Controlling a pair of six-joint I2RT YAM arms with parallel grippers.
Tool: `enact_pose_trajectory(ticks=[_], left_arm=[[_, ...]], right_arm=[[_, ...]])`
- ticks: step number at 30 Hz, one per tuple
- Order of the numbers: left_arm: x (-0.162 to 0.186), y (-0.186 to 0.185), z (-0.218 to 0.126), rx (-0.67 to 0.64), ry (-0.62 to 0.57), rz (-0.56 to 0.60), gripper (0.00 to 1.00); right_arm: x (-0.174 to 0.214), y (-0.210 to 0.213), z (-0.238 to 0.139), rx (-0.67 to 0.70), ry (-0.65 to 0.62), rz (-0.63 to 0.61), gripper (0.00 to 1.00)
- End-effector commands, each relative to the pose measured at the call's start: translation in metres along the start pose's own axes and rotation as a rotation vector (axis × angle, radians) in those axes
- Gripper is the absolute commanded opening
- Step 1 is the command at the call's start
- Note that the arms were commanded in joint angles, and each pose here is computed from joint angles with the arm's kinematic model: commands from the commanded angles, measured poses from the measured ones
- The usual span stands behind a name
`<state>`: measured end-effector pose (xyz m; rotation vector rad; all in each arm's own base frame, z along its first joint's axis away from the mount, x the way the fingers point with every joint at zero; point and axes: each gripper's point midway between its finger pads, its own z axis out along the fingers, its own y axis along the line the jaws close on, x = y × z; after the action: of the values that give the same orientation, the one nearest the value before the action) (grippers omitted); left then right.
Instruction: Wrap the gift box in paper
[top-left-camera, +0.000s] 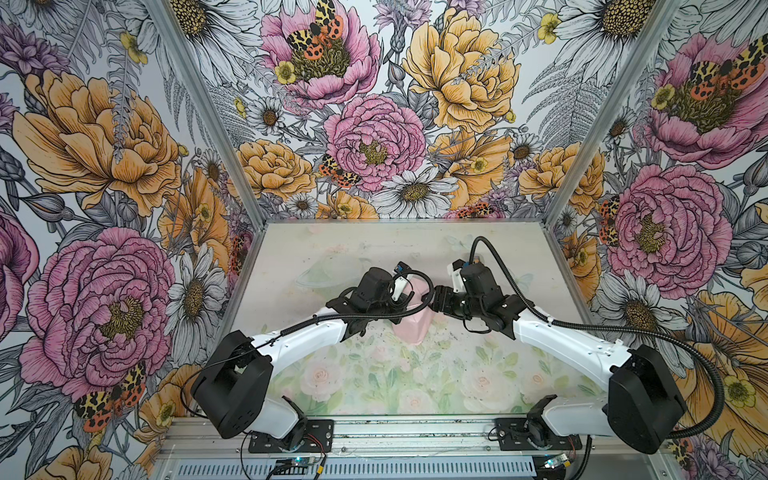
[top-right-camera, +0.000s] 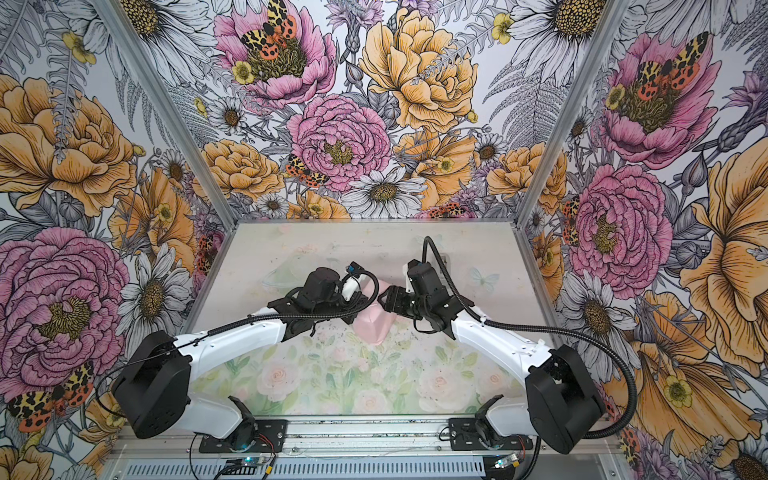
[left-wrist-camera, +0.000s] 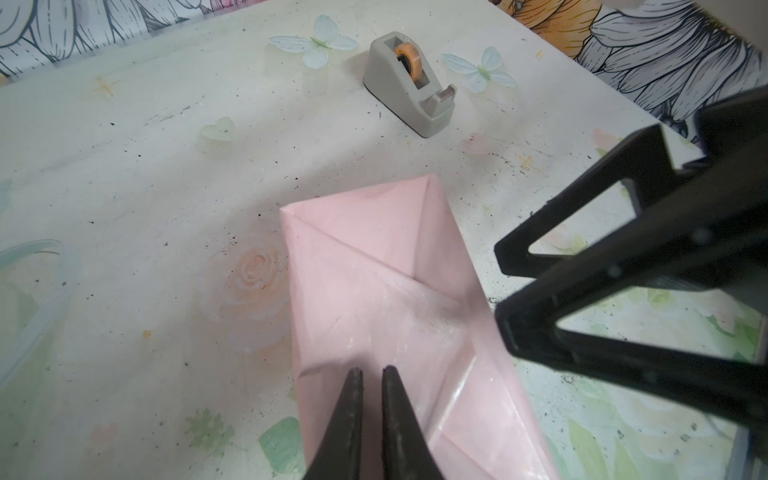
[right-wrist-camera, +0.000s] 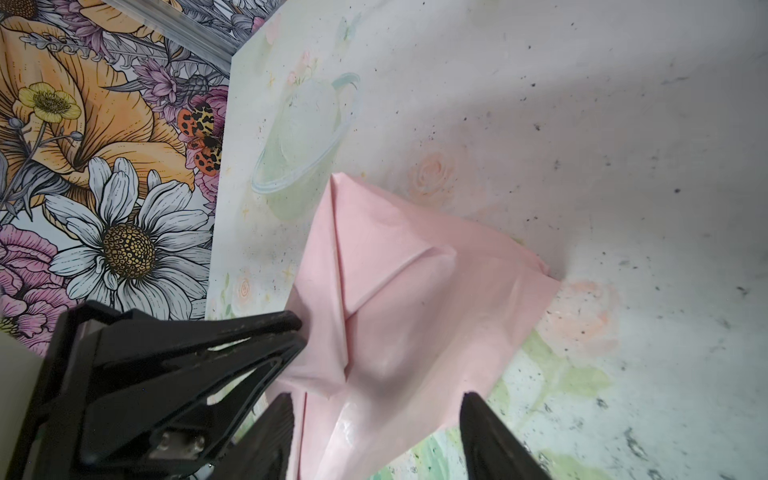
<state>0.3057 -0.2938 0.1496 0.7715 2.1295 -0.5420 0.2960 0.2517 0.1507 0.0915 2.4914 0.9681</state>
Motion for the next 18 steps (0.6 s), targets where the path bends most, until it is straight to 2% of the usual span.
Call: enact_pose_trajectory(ticks=[1,6,10,15,18], left_arm=[[0.051,0.003,0.0,-0.04,0.178,0.013,0.14],[0.046,-0.003,-0.006,-0.035,0.157,0.021,0.19],[0.032,0.002,-0.015,-0.071,0.132,-0.044,0.32],[0.007,0.014,-0.032,-0.073,0.091,-0.214,0.59],[0.002,0.026,-0.038,-0.047,0.08,-0.351,0.67]], right_arm=[[-0.005,0.001,0.005,0.026,-0.005,-0.004,0.64],[0.004,-0.009,0.02,0.047,0.049,-0.004,0.56],[0.014,-0.023,0.027,0.082,0.08,-0.001,0.43],[0.02,-0.033,0.029,0.108,0.085,-0.005,0.38],[0.021,-0.035,0.028,0.113,0.085,-0.016,0.37]])
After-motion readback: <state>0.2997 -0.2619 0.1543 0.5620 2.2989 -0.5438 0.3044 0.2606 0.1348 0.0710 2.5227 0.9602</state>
